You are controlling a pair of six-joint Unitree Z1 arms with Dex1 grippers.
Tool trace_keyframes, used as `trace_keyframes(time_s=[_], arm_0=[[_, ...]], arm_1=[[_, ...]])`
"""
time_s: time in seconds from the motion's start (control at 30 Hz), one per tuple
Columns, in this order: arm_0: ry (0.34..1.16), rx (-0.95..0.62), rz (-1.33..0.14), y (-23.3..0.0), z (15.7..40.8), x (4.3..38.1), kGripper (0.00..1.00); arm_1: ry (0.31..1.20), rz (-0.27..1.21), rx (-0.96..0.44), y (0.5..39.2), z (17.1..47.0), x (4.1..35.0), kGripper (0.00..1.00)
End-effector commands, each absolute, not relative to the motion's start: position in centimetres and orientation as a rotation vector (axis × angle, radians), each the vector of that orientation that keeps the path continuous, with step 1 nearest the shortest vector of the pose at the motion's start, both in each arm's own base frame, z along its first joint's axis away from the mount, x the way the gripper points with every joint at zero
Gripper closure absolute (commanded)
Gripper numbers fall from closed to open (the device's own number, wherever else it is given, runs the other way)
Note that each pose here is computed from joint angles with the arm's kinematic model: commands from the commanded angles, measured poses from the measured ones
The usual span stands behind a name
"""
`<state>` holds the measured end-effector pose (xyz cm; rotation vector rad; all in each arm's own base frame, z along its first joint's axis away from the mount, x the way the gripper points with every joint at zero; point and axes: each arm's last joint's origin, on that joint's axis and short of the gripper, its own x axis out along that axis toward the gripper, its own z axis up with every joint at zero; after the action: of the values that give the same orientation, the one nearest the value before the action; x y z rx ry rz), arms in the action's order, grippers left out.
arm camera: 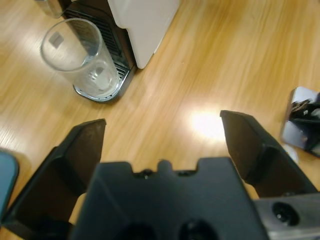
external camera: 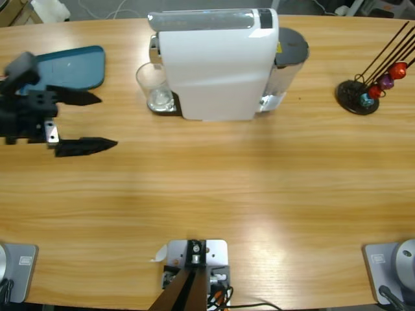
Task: Pour coffee
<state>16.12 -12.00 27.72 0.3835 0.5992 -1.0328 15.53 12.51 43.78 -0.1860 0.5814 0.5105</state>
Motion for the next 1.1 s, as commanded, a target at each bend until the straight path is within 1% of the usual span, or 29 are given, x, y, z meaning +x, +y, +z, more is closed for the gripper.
trace_keyframes(time_s=[0.03,0.13,0.23,0.33,0.5,0.63,0.87,1.03,1.1], arm_0=[[0.714,0.327,-0.774,-9.9,29.4,12.6,0.004],[0.725,0.331,-0.768,-9.9,29.2,12.7,0.004],[0.720,0.327,-0.774,-10.2,29.0,13.0,0.004],[0.742,0.334,-0.770,-10.5,28.6,13.5,0.004],[0.743,0.330,-0.774,-10.9,28.2,14.0,0.004],[0.742,0.313,-0.773,-10.9,27.9,14.0,0.004],[0.748,0.315,-0.772,-11.1,27.6,14.2,0.004],[0.752,0.315,-0.774,-11.0,27.4,14.0,0.004],[0.749,0.314,-0.774,-11.0,27.4,14.0,0.004]], arm_1=[[0.796,0.452,-0.155,19.2,42.3,23.5,1.000],[0.889,0.470,-0.172,20.9,42.3,25.3,1.000],[0.990,0.503,-0.128,21.5,42.2,26.5,1.000],[1.043,0.520,-0.104,21.8,41.3,27.4,1.000],[1.039,0.502,-0.080,21.4,40.7,29.4,1.000],[1.047,0.528,-0.052,21.6,40.2,30.9,1.000],[1.082,0.584,-0.024,22.1,40.0,31.0,1.000],[1.087,0.553,-0.038,21.7,39.8,30.9,1.000],[1.076,0.524,-0.059,21.6,39.8,31.1,1.000]])
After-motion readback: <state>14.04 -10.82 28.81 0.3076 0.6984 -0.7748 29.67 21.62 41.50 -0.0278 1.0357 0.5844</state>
